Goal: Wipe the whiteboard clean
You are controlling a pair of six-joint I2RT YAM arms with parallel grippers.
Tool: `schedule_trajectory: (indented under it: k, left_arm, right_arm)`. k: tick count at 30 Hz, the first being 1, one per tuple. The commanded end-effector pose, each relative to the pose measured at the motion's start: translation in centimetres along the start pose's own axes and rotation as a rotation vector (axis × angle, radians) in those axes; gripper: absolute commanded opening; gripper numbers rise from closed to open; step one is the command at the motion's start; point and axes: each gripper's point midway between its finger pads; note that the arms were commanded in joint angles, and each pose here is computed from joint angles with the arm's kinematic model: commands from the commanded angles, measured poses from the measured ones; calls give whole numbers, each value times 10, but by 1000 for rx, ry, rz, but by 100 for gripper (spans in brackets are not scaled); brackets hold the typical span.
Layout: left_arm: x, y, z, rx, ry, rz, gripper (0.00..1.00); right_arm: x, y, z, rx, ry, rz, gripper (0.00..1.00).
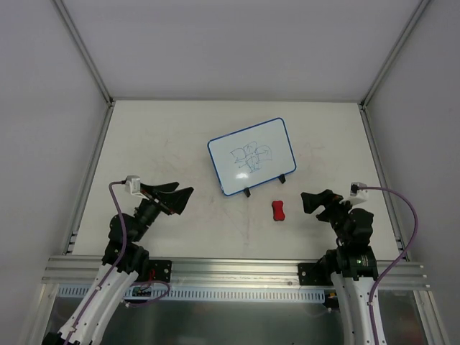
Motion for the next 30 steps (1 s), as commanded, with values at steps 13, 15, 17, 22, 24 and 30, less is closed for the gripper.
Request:
schedule_trajectory:
  k: [13,15,17,22,24,30]
  left_arm:
    - [45,7,-64,234,36,118,99]
    - [45,6,-64,239,36,121,99]
    - [46,5,-65,243,34,122,99]
    - [45,2,-62,235,22,119,99]
    - [47,2,-62,231,19,127,99]
    - [32,-7,-44,200,-8,96,99]
  right_arm:
    - [32,1,-20,208,-7,153,99]
    - [33,2,-35,336,-11,129,99]
    - [32,4,-41,425,7,81,99]
    - [46,10,-54,544,94,50,90]
    - [47,5,-59,577,117,4,81]
    - [53,-1,-79,668,283,-104,71]
Point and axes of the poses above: each gripper's point midway between its finger pads, its own y axis back along the fingers, its own x axis along the line the jaws close on, z = x × y, and after that the axes turned 6 degrees about y, right-handed
